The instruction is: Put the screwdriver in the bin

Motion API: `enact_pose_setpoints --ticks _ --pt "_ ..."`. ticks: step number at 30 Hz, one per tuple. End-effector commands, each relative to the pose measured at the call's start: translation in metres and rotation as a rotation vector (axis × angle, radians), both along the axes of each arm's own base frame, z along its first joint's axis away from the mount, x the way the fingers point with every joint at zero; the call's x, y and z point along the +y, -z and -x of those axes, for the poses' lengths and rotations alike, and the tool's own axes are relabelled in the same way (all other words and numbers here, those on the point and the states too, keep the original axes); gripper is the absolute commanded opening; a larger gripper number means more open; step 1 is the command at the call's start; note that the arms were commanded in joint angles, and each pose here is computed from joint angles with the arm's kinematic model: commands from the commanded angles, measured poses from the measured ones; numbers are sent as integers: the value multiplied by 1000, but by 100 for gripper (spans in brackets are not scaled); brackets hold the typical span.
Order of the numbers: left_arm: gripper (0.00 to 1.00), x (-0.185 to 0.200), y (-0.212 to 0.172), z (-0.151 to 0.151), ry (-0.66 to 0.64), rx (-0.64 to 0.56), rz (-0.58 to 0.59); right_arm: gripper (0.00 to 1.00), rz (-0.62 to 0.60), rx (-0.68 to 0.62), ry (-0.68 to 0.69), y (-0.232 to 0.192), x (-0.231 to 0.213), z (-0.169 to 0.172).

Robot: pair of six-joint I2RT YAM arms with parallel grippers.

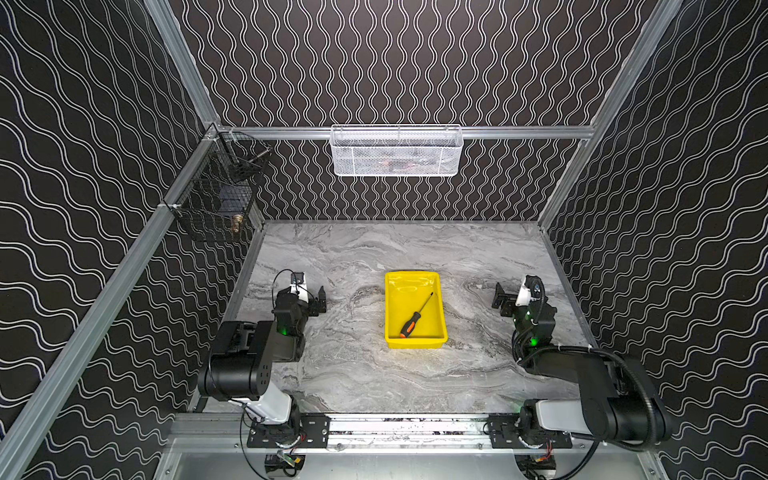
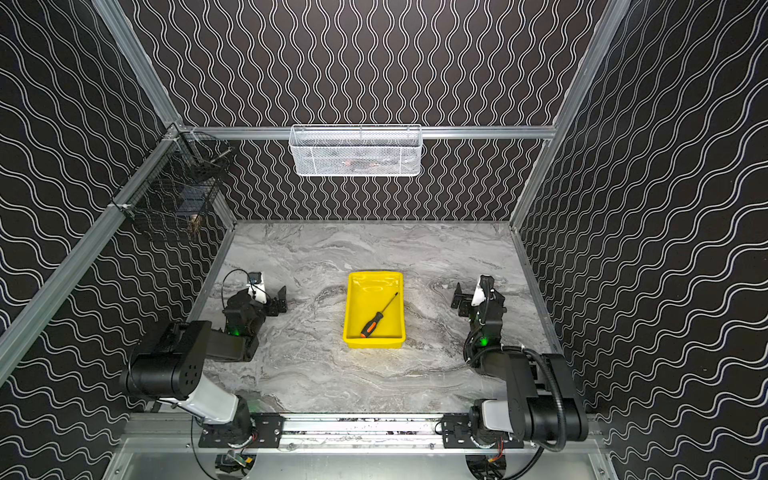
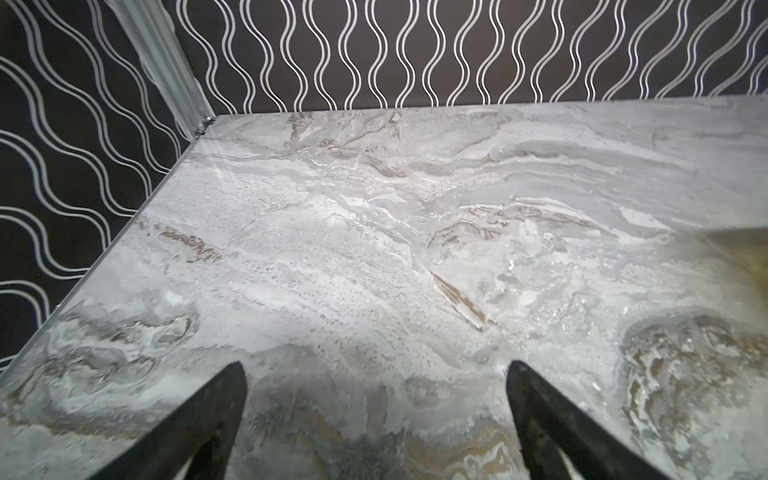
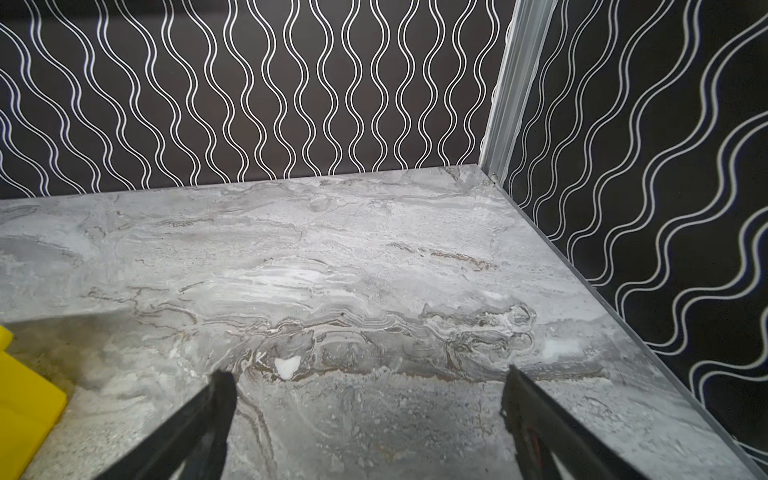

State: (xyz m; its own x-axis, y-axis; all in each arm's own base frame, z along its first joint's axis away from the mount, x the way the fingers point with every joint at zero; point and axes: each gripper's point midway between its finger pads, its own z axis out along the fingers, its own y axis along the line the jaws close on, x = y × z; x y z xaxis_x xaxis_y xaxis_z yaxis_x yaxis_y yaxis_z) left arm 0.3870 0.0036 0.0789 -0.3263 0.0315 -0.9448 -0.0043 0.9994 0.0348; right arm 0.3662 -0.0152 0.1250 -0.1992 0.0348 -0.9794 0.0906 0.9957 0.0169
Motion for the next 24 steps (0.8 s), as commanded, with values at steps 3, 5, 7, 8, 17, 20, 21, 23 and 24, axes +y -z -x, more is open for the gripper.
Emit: enact_pose_setpoints --ticks 3,5,7,8,17,20,21,23,24 --pt "99 -2 -1 -6 15 -36 -4 100 -10 -80 -16 -12 3 -4" --pt "99 -2 1 -5 16 -19 -3 100 -9 -102 -14 -9 3 -1" --pt "99 -5 0 -8 35 -23 -10 99 -8 -122 -5 -5 1 3" --pt "99 -10 3 -9 64 1 -19 100 -7 -151 3 -8 0 5" --pt "99 -16 6 -13 58 26 -62 99 -52 -4 75 12 -15 -16" --pt "99 -16 5 -13 57 20 -63 99 -38 -36 36 7 -10 -16" --pt "99 -16 4 -14 57 15 -63 100 -28 -32 -6 8 -3 -16" --pt "99 -16 5 -13 57 18 -63 99 -28 -19 -49 9 4 -15" --pt "99 -16 5 -13 57 16 -63 99 -23 -27 -57 8 5 -15"
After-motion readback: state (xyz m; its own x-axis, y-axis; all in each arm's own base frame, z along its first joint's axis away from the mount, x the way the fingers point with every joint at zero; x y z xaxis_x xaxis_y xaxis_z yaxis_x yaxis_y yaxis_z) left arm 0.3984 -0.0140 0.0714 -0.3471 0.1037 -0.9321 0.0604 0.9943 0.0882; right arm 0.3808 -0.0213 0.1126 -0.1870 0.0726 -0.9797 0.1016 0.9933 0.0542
